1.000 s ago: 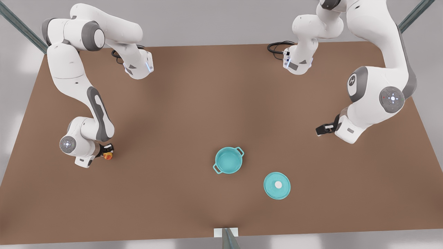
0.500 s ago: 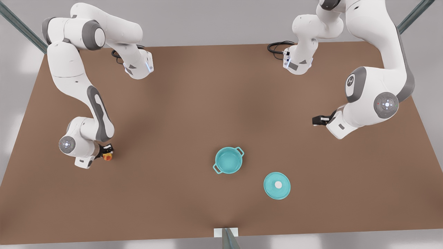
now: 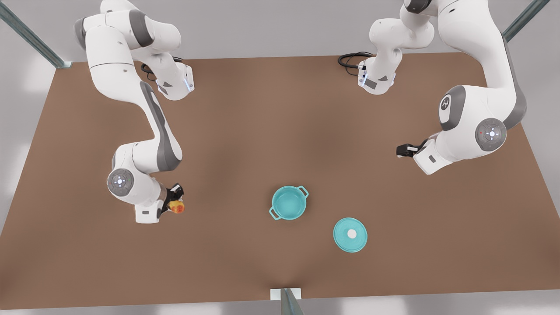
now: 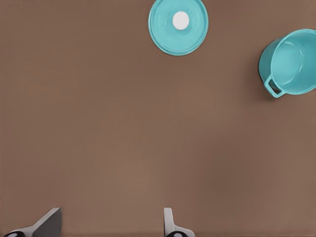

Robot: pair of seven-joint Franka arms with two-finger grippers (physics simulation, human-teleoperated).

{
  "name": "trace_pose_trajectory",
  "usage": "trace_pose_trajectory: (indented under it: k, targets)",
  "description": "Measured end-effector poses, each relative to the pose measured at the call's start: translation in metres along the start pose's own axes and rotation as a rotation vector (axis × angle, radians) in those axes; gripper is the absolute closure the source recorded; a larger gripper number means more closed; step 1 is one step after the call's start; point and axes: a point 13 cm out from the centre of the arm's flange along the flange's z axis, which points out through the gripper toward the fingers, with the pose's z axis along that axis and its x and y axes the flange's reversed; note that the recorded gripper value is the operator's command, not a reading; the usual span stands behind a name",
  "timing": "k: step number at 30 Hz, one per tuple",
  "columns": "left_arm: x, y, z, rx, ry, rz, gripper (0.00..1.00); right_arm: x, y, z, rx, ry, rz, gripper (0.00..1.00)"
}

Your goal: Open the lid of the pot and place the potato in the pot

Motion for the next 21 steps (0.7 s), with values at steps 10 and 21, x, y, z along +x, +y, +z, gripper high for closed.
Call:
trace_pose_trajectory:
  k: [10,21]
  targets:
    - [0.000,-0.001,0.003,0.000,0.007,0.034,0.00,-0.179,0.190,0.073,-0.165,-0.195,-0.082,0.45]
    - [0.000,-0.001,0.004,0.001,0.009,0.052,0.00,-0.292,0.269,0.089,-0.179,-0.534,-0.015,0.45]
